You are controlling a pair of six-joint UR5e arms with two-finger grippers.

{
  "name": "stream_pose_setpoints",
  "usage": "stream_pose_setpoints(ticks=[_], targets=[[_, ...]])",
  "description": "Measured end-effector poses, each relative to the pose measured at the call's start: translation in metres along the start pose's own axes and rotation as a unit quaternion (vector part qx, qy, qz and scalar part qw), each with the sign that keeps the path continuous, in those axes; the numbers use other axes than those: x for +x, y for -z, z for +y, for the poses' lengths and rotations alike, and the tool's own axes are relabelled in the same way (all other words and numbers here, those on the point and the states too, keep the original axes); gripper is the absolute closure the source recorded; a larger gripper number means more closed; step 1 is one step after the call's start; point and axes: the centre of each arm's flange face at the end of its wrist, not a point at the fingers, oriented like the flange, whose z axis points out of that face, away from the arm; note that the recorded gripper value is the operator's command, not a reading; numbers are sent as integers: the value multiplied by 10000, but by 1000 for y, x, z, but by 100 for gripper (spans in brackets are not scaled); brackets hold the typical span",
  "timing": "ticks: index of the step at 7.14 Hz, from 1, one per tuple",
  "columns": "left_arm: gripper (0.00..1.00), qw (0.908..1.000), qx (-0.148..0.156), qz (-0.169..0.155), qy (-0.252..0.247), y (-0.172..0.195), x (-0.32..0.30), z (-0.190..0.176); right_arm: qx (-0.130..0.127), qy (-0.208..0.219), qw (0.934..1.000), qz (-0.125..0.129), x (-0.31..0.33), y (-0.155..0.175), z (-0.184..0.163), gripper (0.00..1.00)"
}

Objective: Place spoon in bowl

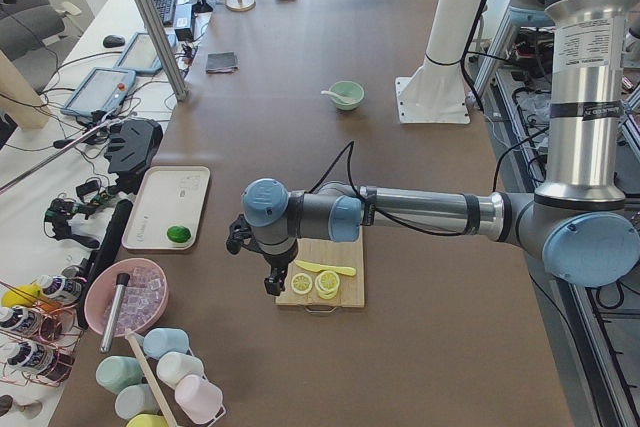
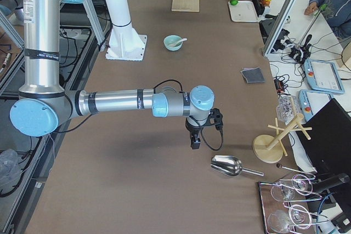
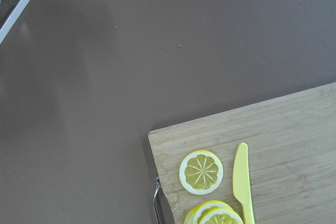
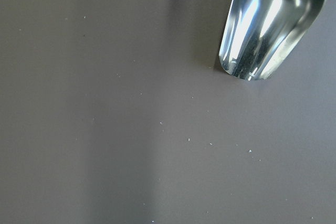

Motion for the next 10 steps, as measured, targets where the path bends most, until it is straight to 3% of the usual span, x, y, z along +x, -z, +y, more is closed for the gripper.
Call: stream_pose_setpoints(ticks=[4, 7, 10], targets=[[2, 9999, -68, -35, 83, -6, -7, 7, 38, -55, 10000, 20, 5, 3, 2, 0], [2, 9990, -106, -437, 52, -2, -12, 6, 24, -77, 10000, 20, 7, 2, 4, 0], [2, 9984, -111, -555, 39, -1, -13, 6, 19, -87, 10000, 13, 7, 2, 5, 0]])
